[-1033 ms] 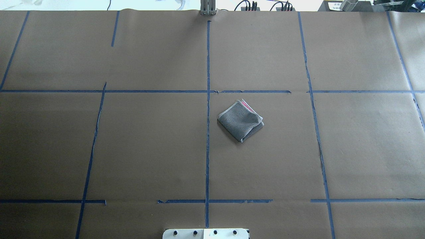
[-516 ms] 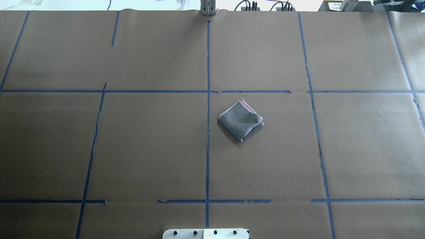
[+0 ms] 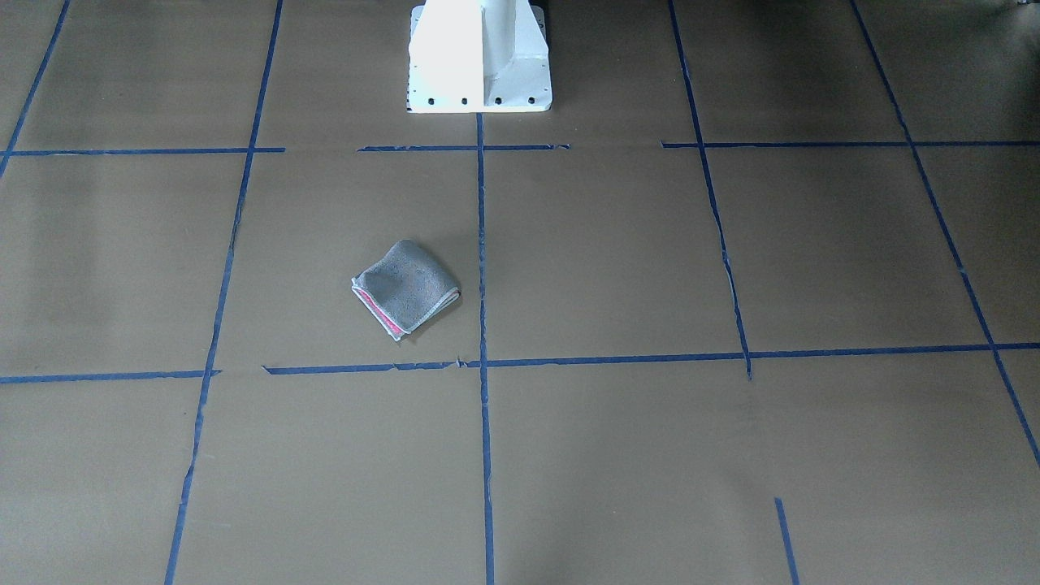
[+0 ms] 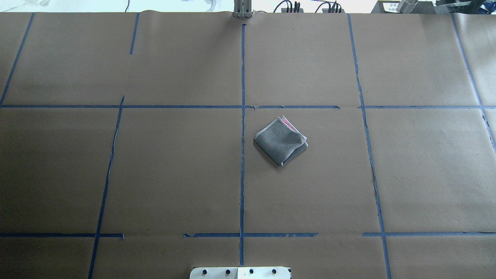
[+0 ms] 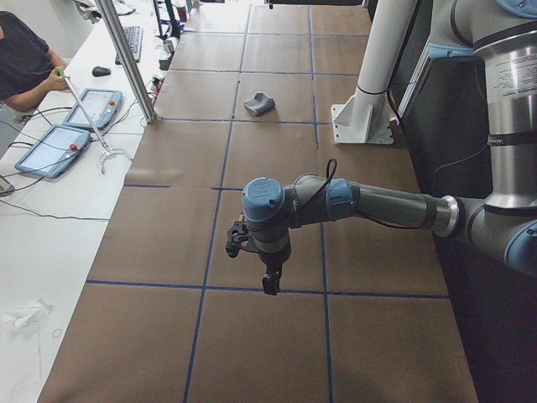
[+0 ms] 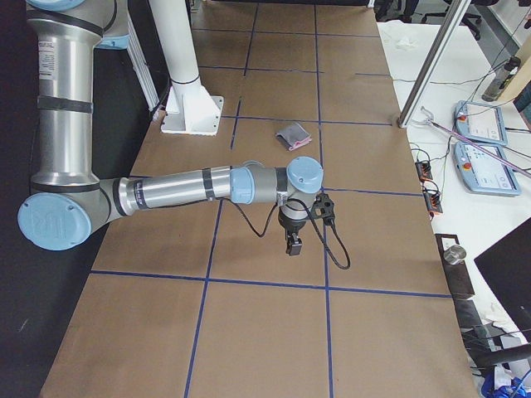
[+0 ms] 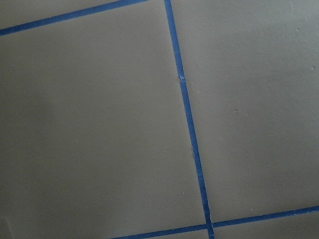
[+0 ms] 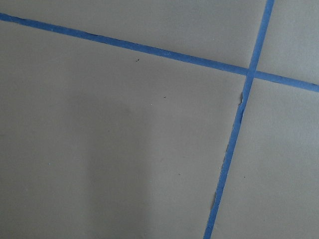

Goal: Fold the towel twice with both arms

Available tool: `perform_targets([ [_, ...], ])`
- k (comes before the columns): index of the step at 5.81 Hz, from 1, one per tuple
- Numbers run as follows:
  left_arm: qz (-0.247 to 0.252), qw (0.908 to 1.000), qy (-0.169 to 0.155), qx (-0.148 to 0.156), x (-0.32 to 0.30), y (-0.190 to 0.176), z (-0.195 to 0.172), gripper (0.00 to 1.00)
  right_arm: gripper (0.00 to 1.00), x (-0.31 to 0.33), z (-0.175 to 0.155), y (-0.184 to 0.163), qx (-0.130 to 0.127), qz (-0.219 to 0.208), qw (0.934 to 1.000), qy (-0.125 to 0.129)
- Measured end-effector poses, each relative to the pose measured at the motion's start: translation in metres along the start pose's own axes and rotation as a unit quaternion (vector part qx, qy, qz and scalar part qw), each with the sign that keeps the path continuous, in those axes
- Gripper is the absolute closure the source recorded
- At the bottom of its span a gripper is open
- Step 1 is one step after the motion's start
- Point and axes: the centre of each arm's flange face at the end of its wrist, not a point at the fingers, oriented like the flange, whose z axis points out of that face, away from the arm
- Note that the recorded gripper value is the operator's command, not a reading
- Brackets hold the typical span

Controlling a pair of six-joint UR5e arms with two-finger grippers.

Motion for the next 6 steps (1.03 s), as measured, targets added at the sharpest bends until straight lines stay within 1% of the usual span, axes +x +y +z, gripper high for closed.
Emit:
perform_targets([
  [1, -0.002, 1.0000, 0.003, -0.001, -0.008, -0.001, 0.009, 0.00, 0.00, 0.002, 0.003, 0.005, -0.003, 0.003, 1.0000, -0.002],
  [2, 0.000, 1.0000, 0.005, 0.003, -0.013, -0.002, 0.014, 0.00, 0.00, 0.003, 0.005, 0.008, -0.004, 0.005, 1.0000, -0.005],
  [4, -0.004, 0.9999, 0.011, 0.003, -0.018, -0.007, 0.019, 0.00, 0.00, 0.003, 0.007, 0.008, -0.006, 0.006, 0.9999, -0.013],
  [5, -0.010, 0.9996, 0.026, 0.009, -0.015, -0.015, 0.017, 0.00, 0.00, 0.003, 0.007, 0.008, -0.007, 0.007, 0.9998, -0.014],
  [6, -0.029, 0.9986, 0.041, 0.016, -0.011, -0.022, 0.014, 0.00, 0.00, 0.008, 0.009, 0.012, -0.010, 0.014, 0.9997, -0.015],
])
